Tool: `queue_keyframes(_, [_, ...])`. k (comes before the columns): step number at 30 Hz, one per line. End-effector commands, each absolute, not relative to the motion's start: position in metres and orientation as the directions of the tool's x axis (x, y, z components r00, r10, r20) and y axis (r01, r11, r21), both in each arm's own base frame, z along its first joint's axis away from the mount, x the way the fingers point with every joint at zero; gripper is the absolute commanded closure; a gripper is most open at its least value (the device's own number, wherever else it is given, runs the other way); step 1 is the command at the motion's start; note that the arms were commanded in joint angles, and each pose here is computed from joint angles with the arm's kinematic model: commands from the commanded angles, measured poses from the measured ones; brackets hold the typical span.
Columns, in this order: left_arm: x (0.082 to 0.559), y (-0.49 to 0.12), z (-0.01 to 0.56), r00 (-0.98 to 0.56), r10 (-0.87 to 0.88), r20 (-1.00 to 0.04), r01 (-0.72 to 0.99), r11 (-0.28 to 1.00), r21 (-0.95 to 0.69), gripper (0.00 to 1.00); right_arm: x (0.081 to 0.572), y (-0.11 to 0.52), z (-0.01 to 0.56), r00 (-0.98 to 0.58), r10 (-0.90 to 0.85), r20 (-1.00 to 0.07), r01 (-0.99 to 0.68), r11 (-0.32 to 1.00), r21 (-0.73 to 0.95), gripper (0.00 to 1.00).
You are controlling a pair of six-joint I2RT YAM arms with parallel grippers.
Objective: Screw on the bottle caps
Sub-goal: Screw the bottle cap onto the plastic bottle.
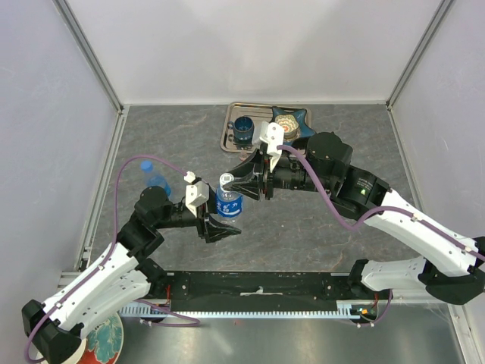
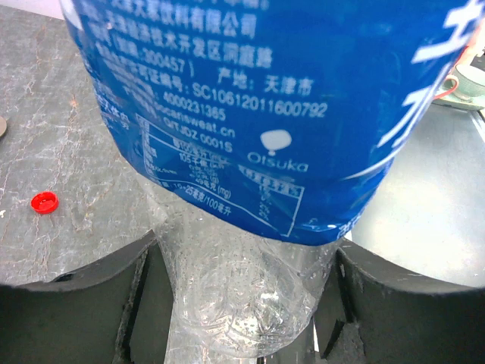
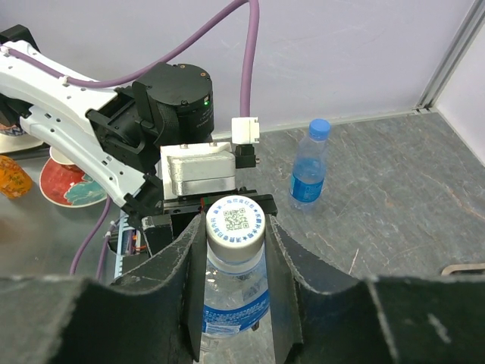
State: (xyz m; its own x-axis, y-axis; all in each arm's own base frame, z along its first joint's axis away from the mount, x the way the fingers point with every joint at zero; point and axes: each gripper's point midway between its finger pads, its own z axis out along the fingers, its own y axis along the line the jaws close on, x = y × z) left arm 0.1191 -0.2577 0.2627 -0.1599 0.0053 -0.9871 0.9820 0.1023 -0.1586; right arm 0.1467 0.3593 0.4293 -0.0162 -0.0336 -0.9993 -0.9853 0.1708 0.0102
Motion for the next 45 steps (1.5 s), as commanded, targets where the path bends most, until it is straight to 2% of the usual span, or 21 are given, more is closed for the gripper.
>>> queue_keyframes(1, [0.117, -0.257, 0.284, -0.095, -0.031, -0.995, 0.992, 0.084, -0.098, 0.98, 0.146, 0.360, 0.451, 0.018, 0.023, -1.000, -0.987, 0.159, -0.014, 0.66])
queue_keyframes(14, [0.118, -0.256, 0.282, -0.089, -0.029, -0.996, 0.992, 0.088, -0.091, 0.98, 0.143, 0.357, 0.452, -0.070, -0.018, -0.997, -0.988, 0.137, 0.067, 0.81])
queue_keyframes(23, [0.121, -0.254, 0.275, -0.063, -0.013, -0.998, 0.993, 0.102, -0.064, 0.98, 0.136, 0.352, 0.440, -0.125, -0.094, -0.988, -0.986, 0.122, 0.113, 0.85])
queue_keyframes(33, [0.127, -0.254, 0.279, -0.058, -0.019, -0.998, 0.990, 0.124, -0.060, 0.98, 0.140, 0.347, 0.422, -0.176, -0.136, -0.975, -0.973, 0.174, 0.152, 0.87])
queue_keyframes(42, [0.160, -0.248, 0.294, -0.005, -0.055, -0.998, 0.953, 0.301, -0.021, 0.98, 0.160, 0.354, 0.382, -0.297, -0.185, -0.937, -0.926, 0.297, 0.235, 0.96])
queue_keyframes(45, [0.180, -0.241, 0.297, 0.011, -0.061, -0.998, 0.913, 0.409, -0.015, 0.98, 0.167, 0.354, 0.373, -0.331, -0.168, -0.928, -0.902, 0.345, 0.259, 1.00])
